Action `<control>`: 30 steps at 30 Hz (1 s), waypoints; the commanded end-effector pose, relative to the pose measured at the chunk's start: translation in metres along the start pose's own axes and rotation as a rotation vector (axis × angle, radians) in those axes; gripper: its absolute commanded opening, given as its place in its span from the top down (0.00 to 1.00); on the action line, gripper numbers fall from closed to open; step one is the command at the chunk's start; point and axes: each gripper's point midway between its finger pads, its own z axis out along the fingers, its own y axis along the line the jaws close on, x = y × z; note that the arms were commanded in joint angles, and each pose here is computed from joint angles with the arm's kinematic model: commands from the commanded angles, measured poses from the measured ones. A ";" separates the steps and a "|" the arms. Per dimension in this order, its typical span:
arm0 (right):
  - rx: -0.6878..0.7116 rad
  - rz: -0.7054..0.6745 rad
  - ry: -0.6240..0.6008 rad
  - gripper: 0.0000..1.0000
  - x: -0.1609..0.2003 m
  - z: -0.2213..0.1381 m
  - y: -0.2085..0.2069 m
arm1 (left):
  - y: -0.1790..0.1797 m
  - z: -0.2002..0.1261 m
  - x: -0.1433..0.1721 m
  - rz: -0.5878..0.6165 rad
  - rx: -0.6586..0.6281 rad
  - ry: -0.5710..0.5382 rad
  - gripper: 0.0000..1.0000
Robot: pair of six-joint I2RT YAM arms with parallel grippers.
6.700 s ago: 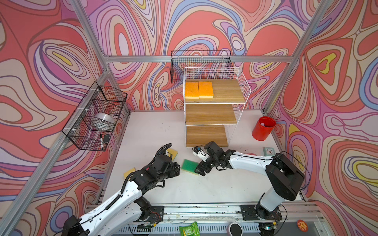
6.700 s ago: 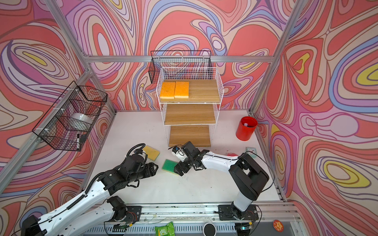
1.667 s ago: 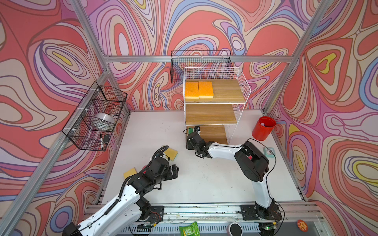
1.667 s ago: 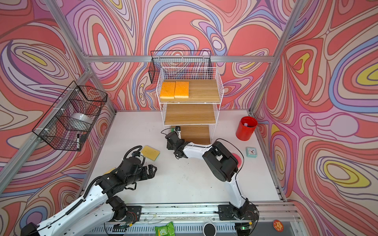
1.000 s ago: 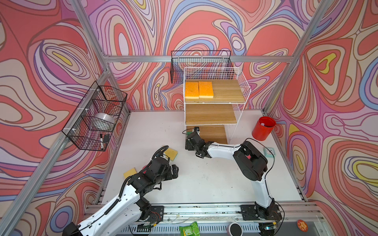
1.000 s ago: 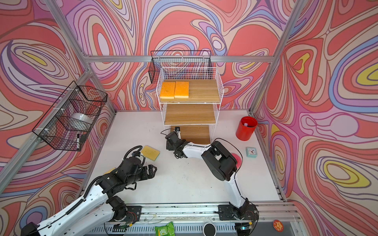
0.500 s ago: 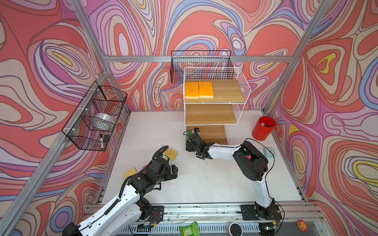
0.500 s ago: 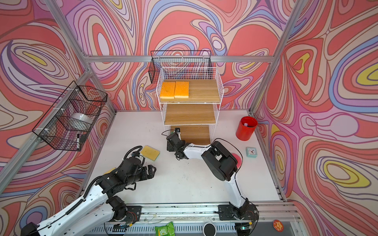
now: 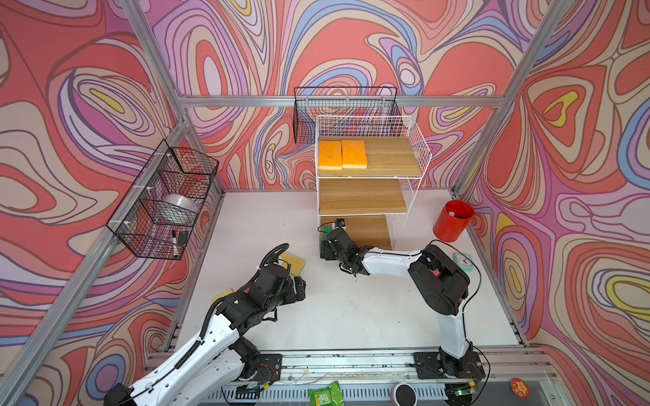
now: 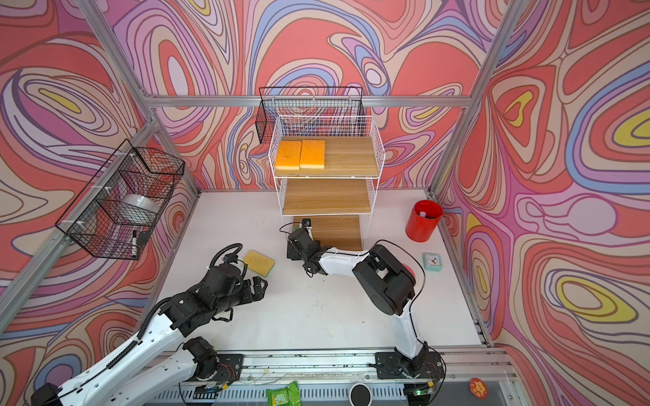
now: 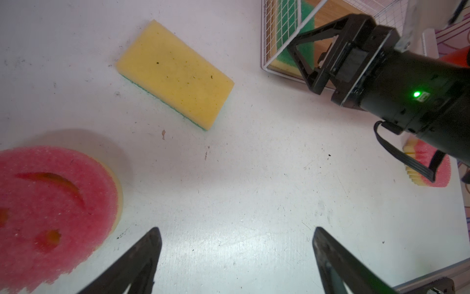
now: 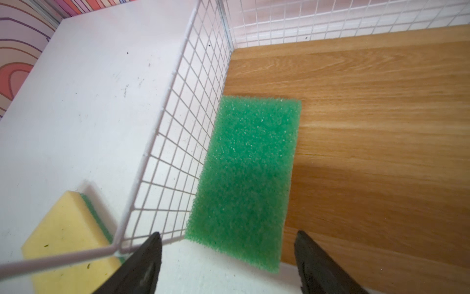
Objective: Arrange cleaning sponges on a shelf
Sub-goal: Place the cleaning sponge at the shelf.
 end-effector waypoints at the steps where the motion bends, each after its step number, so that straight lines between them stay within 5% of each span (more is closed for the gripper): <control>1: -0.010 -0.017 -0.026 0.15 -0.008 -0.014 0.000 | 0.005 -0.005 -0.011 0.006 -0.067 -0.011 0.06; 8: -0.053 -0.032 -0.033 0.14 -0.002 -0.034 -0.004 | 0.014 -0.001 -0.029 -0.063 -0.135 -0.012 0.09; 16: -0.155 -0.078 -0.009 0.14 0.012 -0.072 -0.003 | 0.032 0.006 -0.062 -0.133 -0.193 -0.031 0.41; 25: -0.239 -0.131 0.017 0.12 0.035 -0.113 -0.013 | 0.054 0.040 -0.098 -0.173 -0.300 0.028 0.93; 30: -0.306 -0.117 0.018 0.12 0.042 -0.129 -0.010 | 0.076 0.065 -0.118 -0.193 -0.379 0.077 1.00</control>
